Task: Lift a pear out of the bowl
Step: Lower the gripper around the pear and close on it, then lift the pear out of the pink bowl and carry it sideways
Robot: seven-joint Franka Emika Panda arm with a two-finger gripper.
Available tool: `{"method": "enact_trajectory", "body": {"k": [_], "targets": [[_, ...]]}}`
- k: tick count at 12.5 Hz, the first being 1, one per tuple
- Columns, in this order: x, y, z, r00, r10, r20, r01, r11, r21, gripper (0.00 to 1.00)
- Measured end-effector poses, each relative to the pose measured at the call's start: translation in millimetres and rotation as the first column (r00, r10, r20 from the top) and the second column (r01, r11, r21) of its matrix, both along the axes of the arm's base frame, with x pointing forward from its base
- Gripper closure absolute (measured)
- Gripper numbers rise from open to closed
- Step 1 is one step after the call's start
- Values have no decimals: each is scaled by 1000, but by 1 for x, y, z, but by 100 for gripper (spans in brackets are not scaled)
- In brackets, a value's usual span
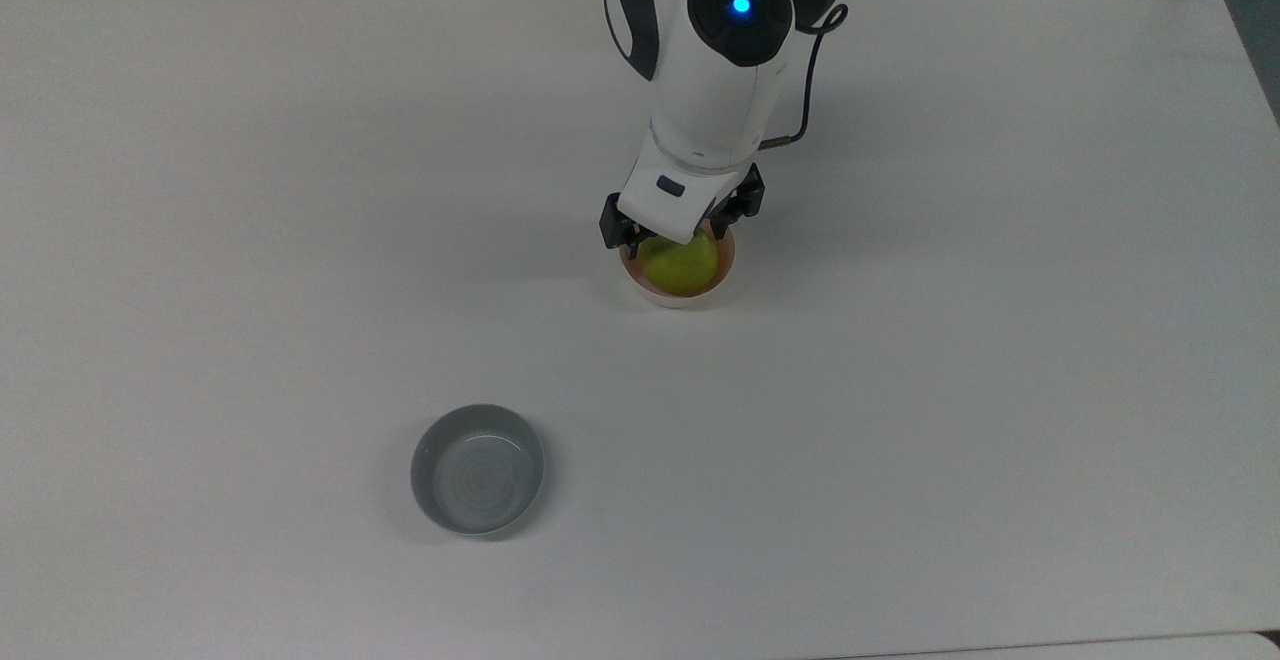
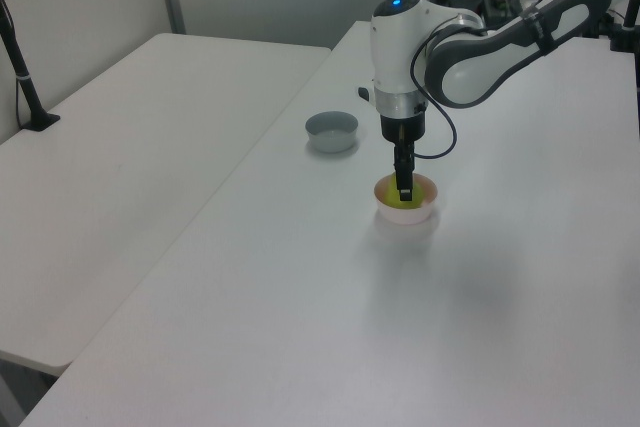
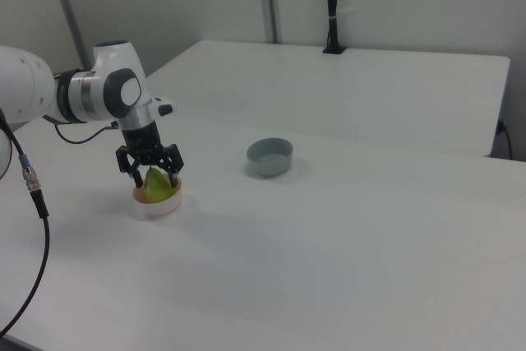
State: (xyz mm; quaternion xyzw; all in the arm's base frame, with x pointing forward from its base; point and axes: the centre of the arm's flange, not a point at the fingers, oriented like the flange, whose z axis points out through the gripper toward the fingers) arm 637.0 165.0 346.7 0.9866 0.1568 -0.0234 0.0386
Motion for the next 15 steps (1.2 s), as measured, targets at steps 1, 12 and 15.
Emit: {"method": "enact_trajectory", "body": {"k": [1, 12, 15], "targets": [[0, 0, -2, 1000, 4, -2, -4, 1000, -6, 4], [0, 4, -15, 1000, 12, -10, -12, 1000, -6, 10], [1, 4, -14, 1000, 12, -7, -12, 1000, -5, 17]]}}
